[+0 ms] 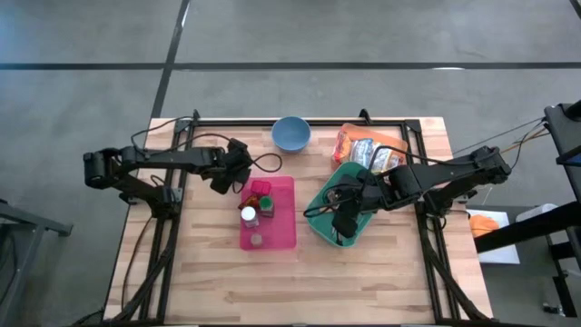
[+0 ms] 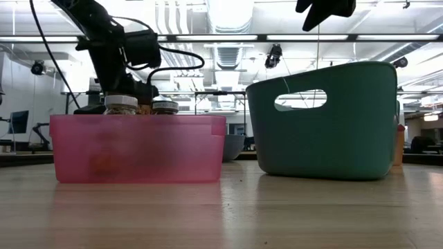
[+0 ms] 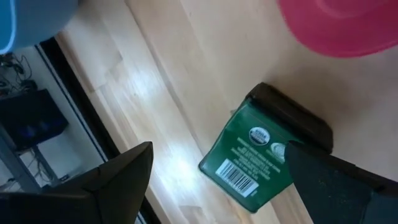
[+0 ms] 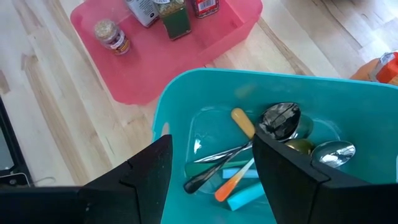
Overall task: Pick & Place Food Item
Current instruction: Put the black spice can into the red bin
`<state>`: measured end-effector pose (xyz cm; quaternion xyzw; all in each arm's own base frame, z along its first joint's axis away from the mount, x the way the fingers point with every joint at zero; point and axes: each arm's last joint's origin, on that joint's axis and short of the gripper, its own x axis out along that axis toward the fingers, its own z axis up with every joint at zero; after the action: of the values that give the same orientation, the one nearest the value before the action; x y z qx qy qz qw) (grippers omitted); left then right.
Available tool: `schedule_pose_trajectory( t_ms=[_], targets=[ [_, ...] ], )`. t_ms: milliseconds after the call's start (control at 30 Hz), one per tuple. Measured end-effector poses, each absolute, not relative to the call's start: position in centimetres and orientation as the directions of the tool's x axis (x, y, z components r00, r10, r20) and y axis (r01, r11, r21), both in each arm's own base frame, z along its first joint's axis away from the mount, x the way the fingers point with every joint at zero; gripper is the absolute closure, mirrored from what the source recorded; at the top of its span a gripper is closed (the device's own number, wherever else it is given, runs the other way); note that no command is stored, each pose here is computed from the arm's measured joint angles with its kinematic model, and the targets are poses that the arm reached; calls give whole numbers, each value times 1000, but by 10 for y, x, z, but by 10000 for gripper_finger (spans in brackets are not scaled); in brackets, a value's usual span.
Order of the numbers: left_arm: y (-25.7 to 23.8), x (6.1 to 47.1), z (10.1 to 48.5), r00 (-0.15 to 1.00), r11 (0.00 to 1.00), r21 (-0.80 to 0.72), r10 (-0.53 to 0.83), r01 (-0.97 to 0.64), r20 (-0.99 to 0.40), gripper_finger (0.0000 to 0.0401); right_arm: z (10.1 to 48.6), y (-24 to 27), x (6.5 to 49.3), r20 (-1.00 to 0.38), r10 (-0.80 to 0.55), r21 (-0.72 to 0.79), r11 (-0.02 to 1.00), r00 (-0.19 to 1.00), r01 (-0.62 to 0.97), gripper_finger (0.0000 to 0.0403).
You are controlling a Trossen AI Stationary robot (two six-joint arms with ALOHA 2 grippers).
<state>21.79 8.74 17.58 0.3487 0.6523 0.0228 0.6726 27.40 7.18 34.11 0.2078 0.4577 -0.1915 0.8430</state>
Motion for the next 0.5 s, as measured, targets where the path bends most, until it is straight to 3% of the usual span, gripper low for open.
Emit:
schedule_pose_trajectory(
  t_ms=[500],
  targets=[
    [93,220,176,166,718,516,502,467,-849,37,342,73,275,-847,-129,195,828,516,526,183]
  ],
)
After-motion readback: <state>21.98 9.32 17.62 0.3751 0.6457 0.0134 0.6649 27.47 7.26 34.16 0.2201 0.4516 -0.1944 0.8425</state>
